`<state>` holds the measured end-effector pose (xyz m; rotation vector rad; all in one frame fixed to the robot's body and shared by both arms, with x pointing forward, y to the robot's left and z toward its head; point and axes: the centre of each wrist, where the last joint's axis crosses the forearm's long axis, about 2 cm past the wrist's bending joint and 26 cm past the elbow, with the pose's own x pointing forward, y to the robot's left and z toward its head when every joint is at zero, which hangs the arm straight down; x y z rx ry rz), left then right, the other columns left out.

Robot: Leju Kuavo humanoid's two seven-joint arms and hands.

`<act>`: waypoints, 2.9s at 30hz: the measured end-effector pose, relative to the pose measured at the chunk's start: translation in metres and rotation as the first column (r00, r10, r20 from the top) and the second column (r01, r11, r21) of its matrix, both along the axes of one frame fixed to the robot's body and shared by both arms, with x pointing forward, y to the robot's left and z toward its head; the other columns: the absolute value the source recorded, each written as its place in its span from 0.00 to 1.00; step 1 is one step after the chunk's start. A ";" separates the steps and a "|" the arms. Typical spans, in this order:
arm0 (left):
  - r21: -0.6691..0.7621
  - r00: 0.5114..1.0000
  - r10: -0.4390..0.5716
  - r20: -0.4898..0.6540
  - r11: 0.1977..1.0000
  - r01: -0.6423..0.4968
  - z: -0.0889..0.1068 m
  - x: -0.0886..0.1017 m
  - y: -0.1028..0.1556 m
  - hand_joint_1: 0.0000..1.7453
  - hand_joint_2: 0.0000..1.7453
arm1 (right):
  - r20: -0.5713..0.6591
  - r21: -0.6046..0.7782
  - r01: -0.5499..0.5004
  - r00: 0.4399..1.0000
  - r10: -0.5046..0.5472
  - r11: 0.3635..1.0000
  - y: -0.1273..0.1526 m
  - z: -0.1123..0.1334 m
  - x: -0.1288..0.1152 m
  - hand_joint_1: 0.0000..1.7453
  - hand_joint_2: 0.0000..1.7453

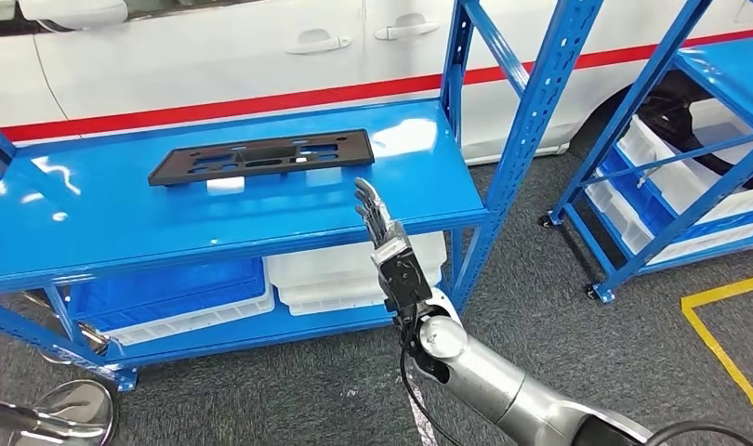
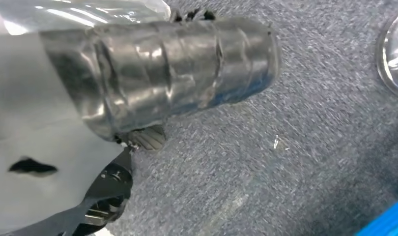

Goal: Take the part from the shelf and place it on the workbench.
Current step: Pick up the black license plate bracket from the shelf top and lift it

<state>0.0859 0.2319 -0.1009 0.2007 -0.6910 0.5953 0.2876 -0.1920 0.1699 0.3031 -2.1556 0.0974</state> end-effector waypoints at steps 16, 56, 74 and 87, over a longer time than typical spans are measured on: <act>0.005 1.000 -0.011 -0.013 1.000 0.011 0.001 0.003 -0.001 0.00 0.00 | 0.019 -0.033 -0.022 1.000 0.023 0.999 0.001 0.002 0.002 0.00 0.00; -0.002 0.958 -0.280 -0.056 0.960 0.280 0.012 0.040 -0.015 0.00 0.00 | 0.115 -0.529 0.199 0.980 -0.163 0.825 0.045 0.061 0.117 0.00 1.00; -0.014 0.936 -0.350 -0.048 0.937 0.350 0.016 0.052 -0.020 0.00 0.00 | 0.049 -0.844 0.096 0.993 -0.103 0.527 0.076 0.040 0.136 0.00 1.00; -0.010 0.924 -0.380 -0.036 0.925 0.380 0.016 0.052 -0.021 0.00 0.00 | 0.033 -0.896 0.053 0.998 -0.053 0.441 0.102 0.029 0.126 0.00 1.00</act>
